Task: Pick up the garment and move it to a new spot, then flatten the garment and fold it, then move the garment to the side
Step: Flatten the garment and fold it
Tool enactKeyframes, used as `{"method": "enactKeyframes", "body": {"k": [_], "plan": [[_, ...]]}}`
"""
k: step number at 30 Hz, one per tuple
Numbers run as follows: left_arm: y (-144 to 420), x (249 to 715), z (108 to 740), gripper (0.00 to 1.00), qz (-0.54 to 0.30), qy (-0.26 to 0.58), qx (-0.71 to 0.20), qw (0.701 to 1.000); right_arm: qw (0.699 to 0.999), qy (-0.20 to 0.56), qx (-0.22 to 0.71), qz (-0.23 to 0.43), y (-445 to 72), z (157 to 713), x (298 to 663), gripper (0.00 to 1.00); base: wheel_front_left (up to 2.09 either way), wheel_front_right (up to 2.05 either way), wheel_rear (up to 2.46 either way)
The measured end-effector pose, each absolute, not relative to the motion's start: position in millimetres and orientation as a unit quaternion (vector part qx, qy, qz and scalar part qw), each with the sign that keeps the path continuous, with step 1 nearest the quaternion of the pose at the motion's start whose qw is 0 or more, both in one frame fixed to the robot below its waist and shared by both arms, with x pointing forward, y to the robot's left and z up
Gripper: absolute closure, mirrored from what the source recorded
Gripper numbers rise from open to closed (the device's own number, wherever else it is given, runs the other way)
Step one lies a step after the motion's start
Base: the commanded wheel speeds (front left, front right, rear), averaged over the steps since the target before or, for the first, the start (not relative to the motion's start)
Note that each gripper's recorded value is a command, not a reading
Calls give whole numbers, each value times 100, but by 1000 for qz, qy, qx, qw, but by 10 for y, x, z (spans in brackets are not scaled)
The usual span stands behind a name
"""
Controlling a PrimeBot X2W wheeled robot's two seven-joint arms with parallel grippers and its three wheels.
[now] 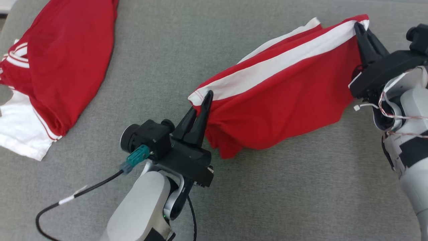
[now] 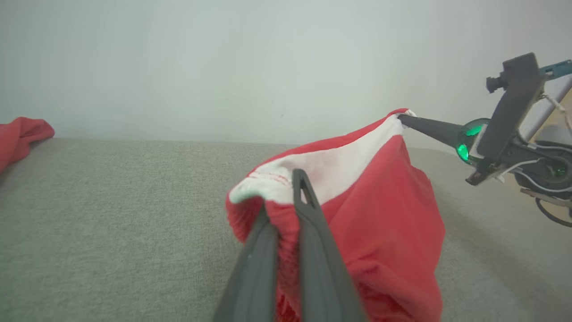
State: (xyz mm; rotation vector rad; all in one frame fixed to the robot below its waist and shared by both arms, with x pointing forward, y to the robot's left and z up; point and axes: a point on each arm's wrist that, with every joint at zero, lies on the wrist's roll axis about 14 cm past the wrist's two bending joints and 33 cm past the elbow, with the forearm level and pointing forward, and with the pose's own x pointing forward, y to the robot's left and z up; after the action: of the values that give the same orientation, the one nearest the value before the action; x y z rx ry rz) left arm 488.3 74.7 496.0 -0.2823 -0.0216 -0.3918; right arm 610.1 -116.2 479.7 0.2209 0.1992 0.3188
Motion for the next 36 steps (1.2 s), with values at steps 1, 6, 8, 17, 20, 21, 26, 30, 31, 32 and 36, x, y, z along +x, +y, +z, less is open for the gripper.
{"method": "enactKeyframes", "body": {"k": [1,6,8,17,20,21,26,30,31,32,36], "plan": [[752,4897,4932,100,-194,-6,-138,971,976,104,106,158,-1139,4743,6139,100,0,0,0],[786,4940,4765,100,-187,19,-138,972,973,130,100,164,-954,4544,6278,100,0,0,0],[799,4948,4742,100,-183,23,-139,973,972,134,100,164,-933,4505,6288,68,0,0,0],[800,4887,4744,0,-174,24,-134,975,976,119,75,167,-961,4526,6234,0,0,0,0],[882,4787,4743,0,-155,22,-137,978,976,121,65,170,-1013,4500,6114,0,0,0,0],[928,4752,4754,0,-146,19,-137,980,976,121,62,168,-1057,4504,6082,0,0,0,0],[1203,4572,4869,0,-98,-6,-129,987,978,144,50,140,-1405,4432,5925,0,0,0,0],[1442,4448,5050,0,-66,-39,-97,992,977,158,50,131,-1494,4373,5857,0,0,0,0],[1605,4387,5138,0,-40,-56,-82,994,976,166,50,131,-1487,4337,5842,0,0,0,0],[1685,4358,5195,0,-27,-65,-73,995,975,170,50,132,-1474,4310,5831,0,0,0,0],[1953,4211,5322,0,18,-87,-52,995,971,193,48,131,-1443,4192,5816,0,0,0,0]]}}
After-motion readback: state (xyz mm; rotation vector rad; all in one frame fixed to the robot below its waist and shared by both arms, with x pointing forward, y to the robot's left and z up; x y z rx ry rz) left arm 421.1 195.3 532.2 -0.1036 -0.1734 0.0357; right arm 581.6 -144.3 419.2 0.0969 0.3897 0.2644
